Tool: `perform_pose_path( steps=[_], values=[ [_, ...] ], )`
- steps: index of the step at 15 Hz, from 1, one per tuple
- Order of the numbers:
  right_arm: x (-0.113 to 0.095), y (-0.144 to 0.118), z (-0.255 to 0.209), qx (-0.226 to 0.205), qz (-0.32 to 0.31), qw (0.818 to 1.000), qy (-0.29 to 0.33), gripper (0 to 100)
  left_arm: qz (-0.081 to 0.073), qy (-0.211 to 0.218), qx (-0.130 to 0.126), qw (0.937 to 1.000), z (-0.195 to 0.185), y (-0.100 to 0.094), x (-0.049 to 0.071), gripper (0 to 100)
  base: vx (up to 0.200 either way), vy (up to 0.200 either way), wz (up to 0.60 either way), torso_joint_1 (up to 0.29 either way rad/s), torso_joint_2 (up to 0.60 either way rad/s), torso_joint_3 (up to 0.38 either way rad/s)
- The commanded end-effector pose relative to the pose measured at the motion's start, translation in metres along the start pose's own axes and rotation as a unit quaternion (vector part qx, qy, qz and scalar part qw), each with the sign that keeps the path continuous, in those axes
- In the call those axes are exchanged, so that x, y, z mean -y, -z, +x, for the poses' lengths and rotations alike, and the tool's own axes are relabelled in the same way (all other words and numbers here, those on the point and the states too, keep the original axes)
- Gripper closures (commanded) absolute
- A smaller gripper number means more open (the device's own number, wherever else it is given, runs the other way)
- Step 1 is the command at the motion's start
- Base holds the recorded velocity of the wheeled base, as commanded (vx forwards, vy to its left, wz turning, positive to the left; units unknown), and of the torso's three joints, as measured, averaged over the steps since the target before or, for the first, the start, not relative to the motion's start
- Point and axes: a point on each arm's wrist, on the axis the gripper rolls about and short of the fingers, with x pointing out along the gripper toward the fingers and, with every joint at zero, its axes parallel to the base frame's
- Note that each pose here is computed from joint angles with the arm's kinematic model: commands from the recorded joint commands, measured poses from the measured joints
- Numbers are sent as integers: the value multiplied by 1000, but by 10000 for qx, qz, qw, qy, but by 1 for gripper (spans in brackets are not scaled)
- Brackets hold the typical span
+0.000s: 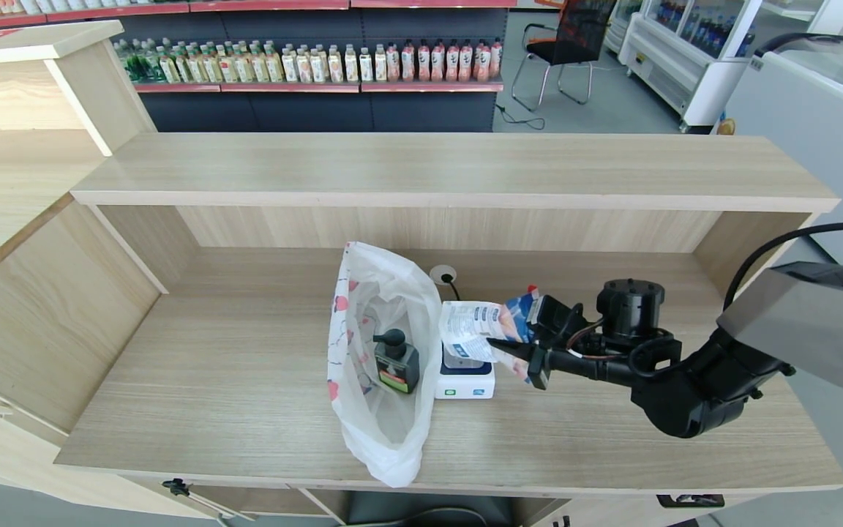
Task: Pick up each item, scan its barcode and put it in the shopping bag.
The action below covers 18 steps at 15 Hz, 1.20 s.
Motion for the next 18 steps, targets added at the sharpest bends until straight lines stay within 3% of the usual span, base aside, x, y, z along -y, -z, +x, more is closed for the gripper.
perform_pose_path(
  steps=[1, 4, 6, 8, 10, 13, 15, 18],
  values=[
    [-1, 1, 1, -9, 3, 10000, -15, 100, -1, -1, 2, 10000, 0, 0, 0, 0, 0, 0, 0, 0, 0, 0],
    [0, 1, 1, 1, 6, 10000, 3, 100, -1, -1, 2, 10000, 0, 0, 0, 0, 0, 0, 0, 0, 0, 0],
    [15, -8, -4, 105, -47, 9997, 235, 100, -1, -1, 2, 10000, 0, 0, 0, 0, 0, 0, 0, 0, 0, 0],
    [42, -37, -20, 382, 233, 9969, 645, 100, -1, -1, 2, 10000, 0, 0, 0, 0, 0, 0, 0, 0, 0, 0],
    [50, -90, -49, 687, 894, 9894, 913, 100, -1, -1, 2, 10000, 0, 0, 0, 0, 0, 0, 0, 0, 0, 0],
    [32, -133, -94, 306, 1466, 9830, 1064, 100, 6, -1, 2, 10000, 0, 0, 0, 0, 0, 0, 0, 0, 0, 0],
    [20, -136, -110, 123, 1818, 9760, 1189, 100, 14, -1, 2, 10000, 0, 0, 0, 0, 0, 0, 0, 0, 0, 0],
    [10, -134, -120, -10, 2227, 9651, 1379, 100, 14, -1, 2, 10000, 0, 0, 0, 0, 0, 200, 0, -6, -2, 7]
  ],
)
